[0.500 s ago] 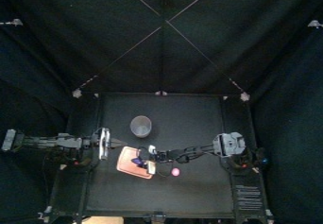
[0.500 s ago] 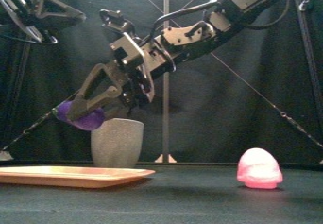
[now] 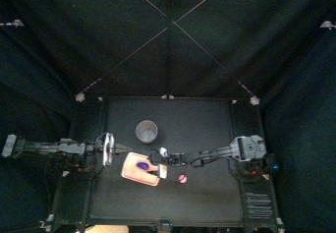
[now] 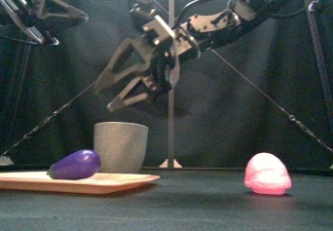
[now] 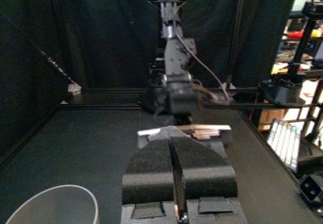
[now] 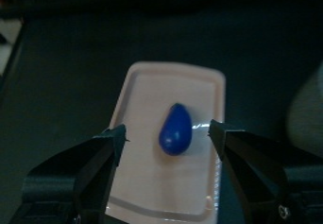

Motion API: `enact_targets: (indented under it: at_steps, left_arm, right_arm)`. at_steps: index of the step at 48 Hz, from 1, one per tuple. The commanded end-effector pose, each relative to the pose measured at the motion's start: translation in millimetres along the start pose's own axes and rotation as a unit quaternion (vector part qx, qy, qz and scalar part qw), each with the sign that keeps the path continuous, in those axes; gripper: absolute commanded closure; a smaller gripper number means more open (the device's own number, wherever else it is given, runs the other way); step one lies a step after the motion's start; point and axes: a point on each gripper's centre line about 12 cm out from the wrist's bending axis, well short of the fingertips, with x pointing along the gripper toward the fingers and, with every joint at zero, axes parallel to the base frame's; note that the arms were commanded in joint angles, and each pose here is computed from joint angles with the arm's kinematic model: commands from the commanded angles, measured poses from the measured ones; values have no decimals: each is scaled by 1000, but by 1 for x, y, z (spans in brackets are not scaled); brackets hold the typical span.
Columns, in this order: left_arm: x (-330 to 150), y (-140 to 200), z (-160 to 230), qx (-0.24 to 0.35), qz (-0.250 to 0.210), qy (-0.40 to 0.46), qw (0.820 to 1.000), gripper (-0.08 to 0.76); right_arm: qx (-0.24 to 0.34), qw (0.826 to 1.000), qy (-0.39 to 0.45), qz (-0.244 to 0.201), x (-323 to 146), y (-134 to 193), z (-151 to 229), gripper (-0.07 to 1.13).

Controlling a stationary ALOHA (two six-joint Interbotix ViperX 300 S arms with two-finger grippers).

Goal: Pick the eggplant then place it on the pink plate
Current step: Drop eggplant on the pink plate and return to neutral

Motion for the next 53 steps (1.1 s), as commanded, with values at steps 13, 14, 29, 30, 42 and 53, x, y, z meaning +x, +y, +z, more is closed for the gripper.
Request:
enact_targets:
  at_steps: [13,14,29,30,42,53]
  left_arm:
    - [1,0,4,3,0,-7,1000,703]
    - [1,0,4,4,0,-7,1000,703]
    - [0,0,4,4,0,-7,1000,703]
    - [0,0,3,4,0,-6,1000,703]
    - [0,0,3,4,0,-5,1000,703]
    - [0,0,3,5,1,-6,1000,703]
  right_arm:
    - [6,973,-231,-13,-180,-19,49,43]
    - [6,971,-239,-12,-188,-18,48,43]
    - [-42,950,-308,42,-279,8,16,43]
    - [-44,949,-309,44,-283,9,13,43]
    - [-50,951,-300,45,-303,7,-15,44]
    - [-53,952,-298,41,-304,6,-12,43]
